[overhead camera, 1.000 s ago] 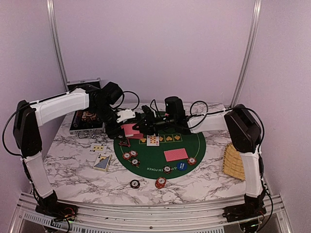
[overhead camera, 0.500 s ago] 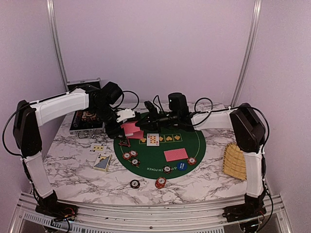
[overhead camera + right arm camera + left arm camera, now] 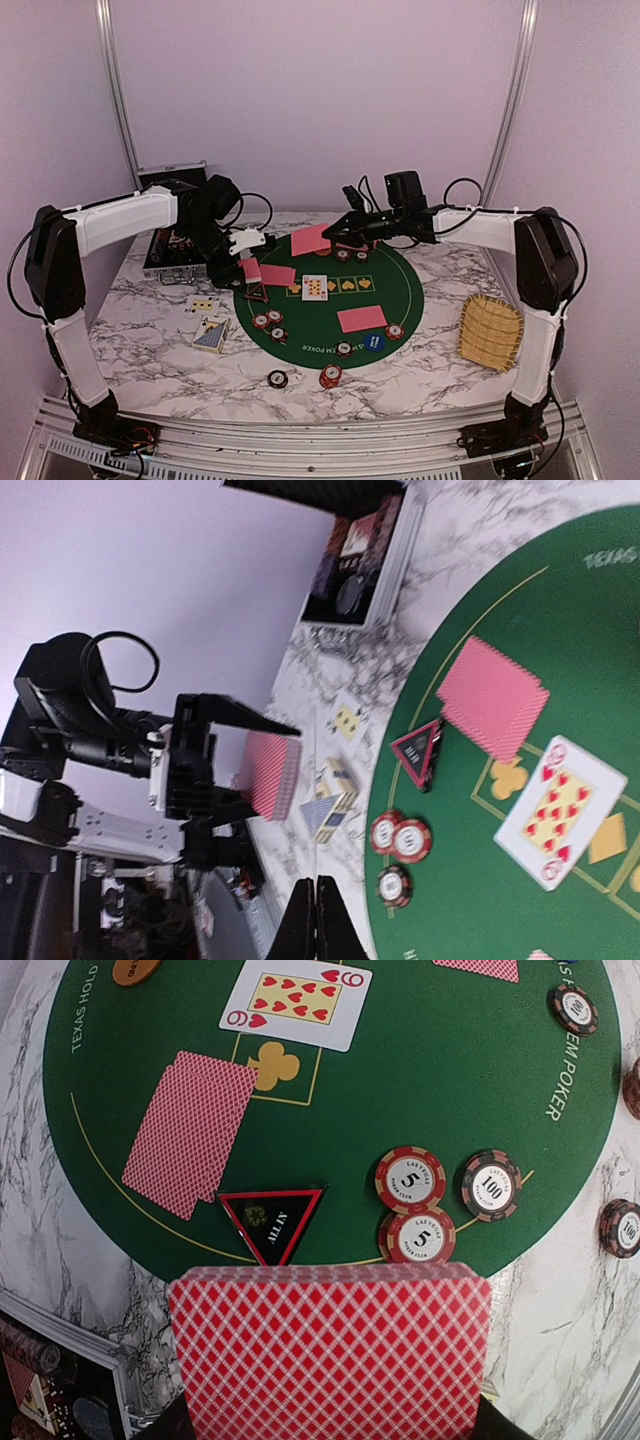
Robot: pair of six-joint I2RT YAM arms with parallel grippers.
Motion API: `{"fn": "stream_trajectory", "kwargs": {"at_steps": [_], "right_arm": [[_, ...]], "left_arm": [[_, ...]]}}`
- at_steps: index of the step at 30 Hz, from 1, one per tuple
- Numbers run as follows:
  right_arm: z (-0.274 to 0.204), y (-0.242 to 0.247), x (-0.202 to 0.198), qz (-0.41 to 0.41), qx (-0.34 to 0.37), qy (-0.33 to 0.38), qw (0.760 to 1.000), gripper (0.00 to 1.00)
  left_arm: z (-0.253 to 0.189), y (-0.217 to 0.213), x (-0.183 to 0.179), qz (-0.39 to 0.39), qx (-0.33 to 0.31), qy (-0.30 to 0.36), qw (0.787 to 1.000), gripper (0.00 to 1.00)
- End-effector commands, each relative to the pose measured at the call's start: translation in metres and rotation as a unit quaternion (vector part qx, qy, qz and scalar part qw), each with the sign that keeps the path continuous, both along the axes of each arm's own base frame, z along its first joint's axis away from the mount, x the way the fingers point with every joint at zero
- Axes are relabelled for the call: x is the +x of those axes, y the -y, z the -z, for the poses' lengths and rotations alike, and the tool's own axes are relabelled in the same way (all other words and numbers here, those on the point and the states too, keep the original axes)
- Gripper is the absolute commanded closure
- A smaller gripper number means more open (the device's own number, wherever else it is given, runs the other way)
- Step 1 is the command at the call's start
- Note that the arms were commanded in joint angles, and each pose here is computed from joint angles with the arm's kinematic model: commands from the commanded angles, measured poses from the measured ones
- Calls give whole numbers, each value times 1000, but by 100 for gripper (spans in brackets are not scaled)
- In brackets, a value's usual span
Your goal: Distribute texas hold em gaming equipment
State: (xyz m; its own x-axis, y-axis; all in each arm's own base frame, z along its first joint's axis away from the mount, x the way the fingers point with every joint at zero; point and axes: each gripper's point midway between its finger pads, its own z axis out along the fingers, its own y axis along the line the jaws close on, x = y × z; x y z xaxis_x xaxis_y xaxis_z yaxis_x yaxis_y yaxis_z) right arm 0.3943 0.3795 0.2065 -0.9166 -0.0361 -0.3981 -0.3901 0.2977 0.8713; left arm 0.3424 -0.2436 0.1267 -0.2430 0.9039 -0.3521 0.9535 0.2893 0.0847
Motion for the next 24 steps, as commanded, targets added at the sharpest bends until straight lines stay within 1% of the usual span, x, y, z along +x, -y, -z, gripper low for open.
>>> {"fn": "stream_trajectory", "kwargs": {"at_steps": [1, 3, 6, 8, 10, 11, 12, 13, 15, 16, 19, 24], "right_arm": [[-2, 27, 20, 37, -119, 106, 987, 100], [4, 38, 30, 56, -172, 147, 973, 100], [10, 49, 41, 71, -243, 211, 944, 100], [14, 54, 49, 89, -304, 256, 913, 100], [15, 50, 50, 93, -356, 311, 876, 100], [16, 45, 49, 90, -383, 342, 853, 100], [17, 42, 48, 87, -411, 373, 828, 100], [19, 37, 45, 87, -443, 405, 795, 100], [22, 34, 44, 83, -492, 456, 736, 100], [25, 32, 43, 80, -512, 475, 711, 100], [41, 26, 38, 51, -548, 516, 657, 100], [73, 18, 24, 3, -588, 558, 585, 100]], "left_arm": [[-15, -3, -2, -3, -9, 12, 1000, 100], [-14, -6, -2, -5, -7, 12, 1000, 100], [-14, -7, -3, -11, -9, 8, 1000, 100], [-15, -7, -4, -10, -10, 5, 1000, 100], [-15, -8, -4, -12, -10, 6, 1000, 100], [-16, -8, -4, -13, -11, 6, 1000, 100], [-16, -9, -4, -14, -11, 6, 1000, 100], [-17, -9, -5, -14, -13, 6, 1000, 100], [-19, -10, -7, -13, -13, 5, 1000, 100], [-20, -11, -8, -12, -13, 5, 1000, 100], [-23, -13, -12, -9, -13, 3, 1000, 100], [-25, -15, -15, -10, -13, 2, 1000, 100]]}}
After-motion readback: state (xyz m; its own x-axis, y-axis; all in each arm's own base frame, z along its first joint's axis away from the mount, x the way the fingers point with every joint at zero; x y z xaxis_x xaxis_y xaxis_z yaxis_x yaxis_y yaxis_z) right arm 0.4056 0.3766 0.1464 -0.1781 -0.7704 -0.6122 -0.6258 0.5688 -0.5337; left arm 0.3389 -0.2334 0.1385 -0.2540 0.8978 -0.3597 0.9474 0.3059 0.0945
